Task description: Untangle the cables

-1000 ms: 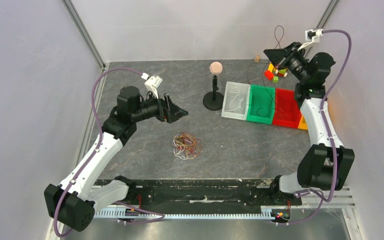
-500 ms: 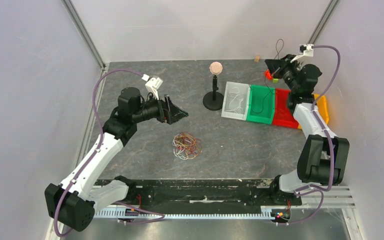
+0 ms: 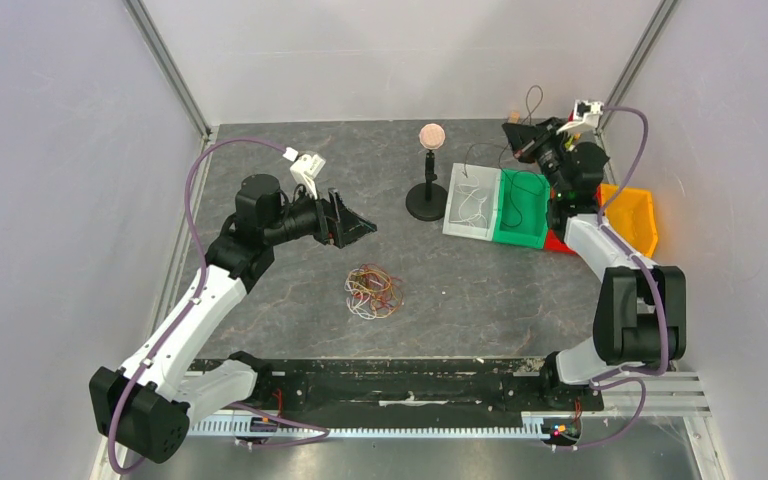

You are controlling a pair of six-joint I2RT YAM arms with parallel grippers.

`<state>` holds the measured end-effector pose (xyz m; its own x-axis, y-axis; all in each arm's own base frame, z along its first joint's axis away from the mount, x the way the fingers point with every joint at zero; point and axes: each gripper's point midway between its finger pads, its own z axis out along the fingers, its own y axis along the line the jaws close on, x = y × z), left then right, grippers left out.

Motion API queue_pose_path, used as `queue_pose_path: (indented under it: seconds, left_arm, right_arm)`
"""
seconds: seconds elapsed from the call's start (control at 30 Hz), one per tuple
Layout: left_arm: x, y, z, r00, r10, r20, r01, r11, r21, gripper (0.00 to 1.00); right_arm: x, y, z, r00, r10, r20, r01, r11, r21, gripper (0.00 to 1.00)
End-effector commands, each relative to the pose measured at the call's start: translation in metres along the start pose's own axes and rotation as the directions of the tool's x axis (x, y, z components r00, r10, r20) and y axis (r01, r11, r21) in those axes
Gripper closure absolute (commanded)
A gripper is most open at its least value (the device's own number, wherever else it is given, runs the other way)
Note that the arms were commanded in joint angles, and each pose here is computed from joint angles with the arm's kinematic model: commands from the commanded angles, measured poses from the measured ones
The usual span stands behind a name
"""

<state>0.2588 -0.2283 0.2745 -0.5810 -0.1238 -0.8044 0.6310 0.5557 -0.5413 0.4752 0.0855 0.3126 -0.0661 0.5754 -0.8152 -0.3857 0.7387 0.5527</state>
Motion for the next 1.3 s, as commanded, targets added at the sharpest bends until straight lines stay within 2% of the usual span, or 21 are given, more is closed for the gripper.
queue_pose_path:
  seconds: [0.0, 0.1, 0.2, 0.33, 0.53, 0.73, 1.03, 1.27]
  left_arm:
    - [-0.013, -0.006, -0.005, 0.998, 0.033, 0.049, -0.033, 0.999, 0.010, 0.15]
    - [-0.010, -0.005, -0.006, 0.998, 0.037, 0.041, -0.037, 0.999, 0.006, 0.15]
    - [-0.010, -0.004, -0.008, 0.998, 0.045, 0.039, -0.045, 0.999, -0.001, 0.15]
    - [-0.008, -0.003, -0.006, 0.999, 0.034, 0.038, -0.034, 0.999, 0.004, 0.15]
    - [-0.010, -0.006, -0.007, 0.999, 0.024, 0.045, -0.024, 1.000, 0.011, 0.15]
    - [-0.013, -0.008, -0.008, 0.998, 0.025, 0.053, -0.026, 1.000, 0.014, 0.15]
    - [-0.012, -0.007, -0.006, 0.999, 0.018, 0.048, -0.019, 1.000, 0.018, 0.15]
    - [-0.011, -0.007, -0.007, 0.999, 0.015, 0.044, -0.016, 1.000, 0.017, 0.15]
  right_arm:
    - [0.011, -0.032, -0.009, 0.992, 0.117, 0.037, -0.120, 0.990, 0.072, 1.00]
    - [0.025, -0.055, -0.017, 0.983, 0.181, 0.031, -0.183, 0.976, 0.120, 1.00]
    - [0.030, -0.057, -0.029, 0.974, 0.226, 0.031, -0.228, 0.964, 0.135, 1.00]
    - [0.028, -0.036, -0.036, 0.962, 0.272, 0.028, -0.273, 0.956, 0.106, 1.00]
    - [0.024, 0.017, -0.022, 0.944, 0.330, 0.000, -0.330, 0.944, 0.006, 1.00]
    - [0.037, 0.022, -0.026, 0.929, 0.370, -0.026, -0.369, 0.929, 0.025, 1.00]
    - [0.063, -0.021, -0.058, 0.912, 0.410, 0.000, -0.405, 0.902, 0.152, 1.00]
    - [0.040, -0.088, -0.071, 0.933, 0.347, 0.096, -0.360, 0.900, 0.244, 1.00]
